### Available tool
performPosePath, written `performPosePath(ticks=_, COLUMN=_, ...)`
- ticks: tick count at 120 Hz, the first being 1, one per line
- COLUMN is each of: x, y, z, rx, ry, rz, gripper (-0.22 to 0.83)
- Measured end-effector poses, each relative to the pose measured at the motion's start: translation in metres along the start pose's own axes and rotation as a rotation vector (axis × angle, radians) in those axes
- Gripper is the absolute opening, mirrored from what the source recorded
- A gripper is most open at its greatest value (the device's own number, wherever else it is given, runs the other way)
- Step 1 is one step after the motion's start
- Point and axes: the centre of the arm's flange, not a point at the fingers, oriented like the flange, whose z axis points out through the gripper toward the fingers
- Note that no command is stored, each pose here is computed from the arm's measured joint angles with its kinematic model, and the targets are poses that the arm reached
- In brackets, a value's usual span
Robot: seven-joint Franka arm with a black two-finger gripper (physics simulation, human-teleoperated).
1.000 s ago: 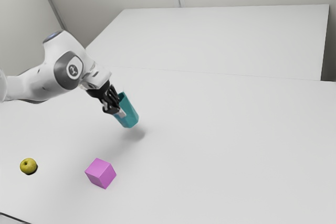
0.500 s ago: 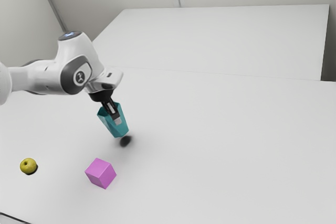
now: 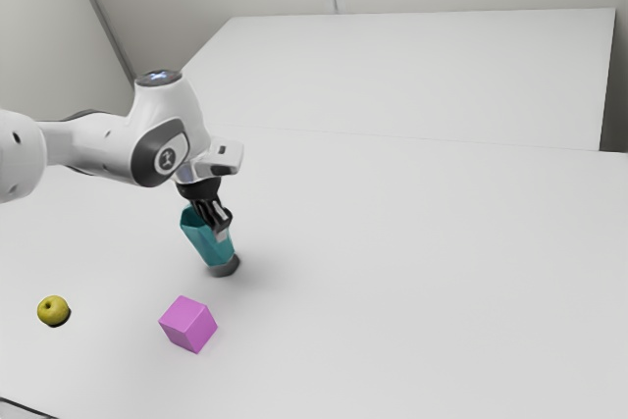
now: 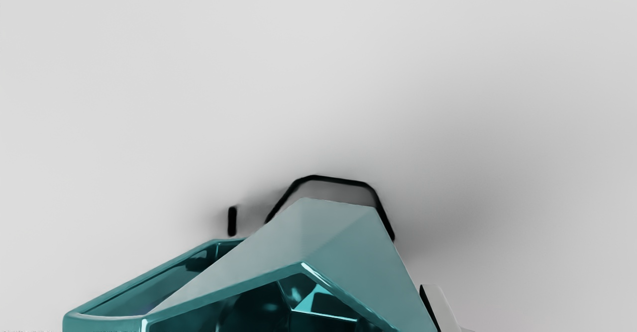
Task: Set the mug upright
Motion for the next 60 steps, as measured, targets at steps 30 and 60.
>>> performPosePath(ticks=30, x=0.004, y=0.003, z=0.01, rx=0.002, ry=-0.014, rz=-0.067, gripper=-0.17)
performPosePath(ticks=60, x=0.005, y=0.008, z=0.015, rx=-0.003, ry=-0.029, rz=-0.107, gripper=-0.13)
